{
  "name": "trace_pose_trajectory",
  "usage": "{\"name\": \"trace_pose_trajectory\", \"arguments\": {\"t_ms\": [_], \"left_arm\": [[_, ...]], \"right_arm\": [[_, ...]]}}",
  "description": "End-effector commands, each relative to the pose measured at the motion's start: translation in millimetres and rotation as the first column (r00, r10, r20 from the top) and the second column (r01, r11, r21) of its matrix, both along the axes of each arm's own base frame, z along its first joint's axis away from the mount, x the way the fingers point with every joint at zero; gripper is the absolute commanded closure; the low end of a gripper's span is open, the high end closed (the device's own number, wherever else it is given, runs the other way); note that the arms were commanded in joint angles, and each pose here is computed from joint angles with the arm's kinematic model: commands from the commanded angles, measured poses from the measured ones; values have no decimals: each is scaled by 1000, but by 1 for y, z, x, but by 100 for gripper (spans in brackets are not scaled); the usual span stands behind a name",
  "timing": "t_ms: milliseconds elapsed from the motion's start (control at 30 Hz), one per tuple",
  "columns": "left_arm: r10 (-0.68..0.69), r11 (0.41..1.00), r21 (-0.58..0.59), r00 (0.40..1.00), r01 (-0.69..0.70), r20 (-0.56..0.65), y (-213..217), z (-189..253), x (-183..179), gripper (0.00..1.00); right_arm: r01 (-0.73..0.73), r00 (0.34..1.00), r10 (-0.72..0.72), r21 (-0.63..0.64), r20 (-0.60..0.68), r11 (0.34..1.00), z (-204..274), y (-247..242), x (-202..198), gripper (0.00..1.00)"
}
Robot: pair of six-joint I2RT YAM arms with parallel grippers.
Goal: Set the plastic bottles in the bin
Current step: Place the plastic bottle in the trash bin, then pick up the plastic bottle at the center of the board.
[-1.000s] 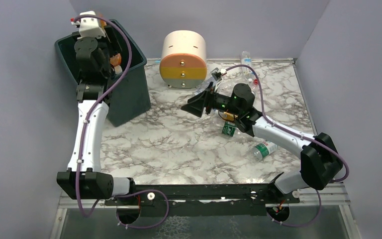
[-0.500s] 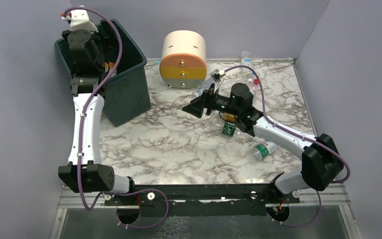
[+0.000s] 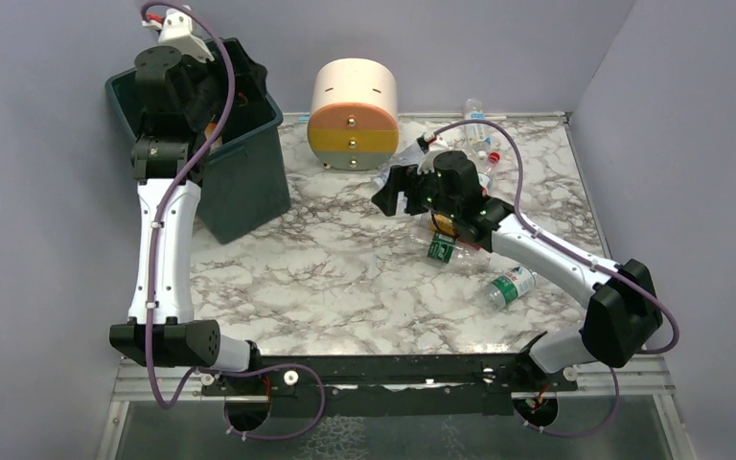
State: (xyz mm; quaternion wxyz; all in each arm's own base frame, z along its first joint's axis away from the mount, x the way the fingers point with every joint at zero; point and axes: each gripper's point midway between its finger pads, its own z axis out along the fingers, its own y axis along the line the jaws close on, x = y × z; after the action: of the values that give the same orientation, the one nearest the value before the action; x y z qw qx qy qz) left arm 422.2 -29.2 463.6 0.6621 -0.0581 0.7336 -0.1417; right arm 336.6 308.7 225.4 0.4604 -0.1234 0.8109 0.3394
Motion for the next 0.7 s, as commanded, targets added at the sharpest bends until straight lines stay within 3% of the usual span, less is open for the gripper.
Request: {"name": "trace_pose_trajectory", "arguments": {"t_ms": [0, 267, 667], "left_arm": [[-186, 981, -61, 982, 183, -35, -50, -3, -24, 1], [-315, 948, -77, 945, 309, -82, -111, -22, -45, 1], [-324, 946, -57, 937, 319, -127, -120, -45, -50, 1]], "right_arm": [[235, 967, -250, -214, -43, 948, -32, -55, 15, 3], [247, 942, -308, -352, -131, 903, -82, -82, 2, 3], [195, 929, -314, -462, -195, 865, -137, -98, -11, 1]]}}
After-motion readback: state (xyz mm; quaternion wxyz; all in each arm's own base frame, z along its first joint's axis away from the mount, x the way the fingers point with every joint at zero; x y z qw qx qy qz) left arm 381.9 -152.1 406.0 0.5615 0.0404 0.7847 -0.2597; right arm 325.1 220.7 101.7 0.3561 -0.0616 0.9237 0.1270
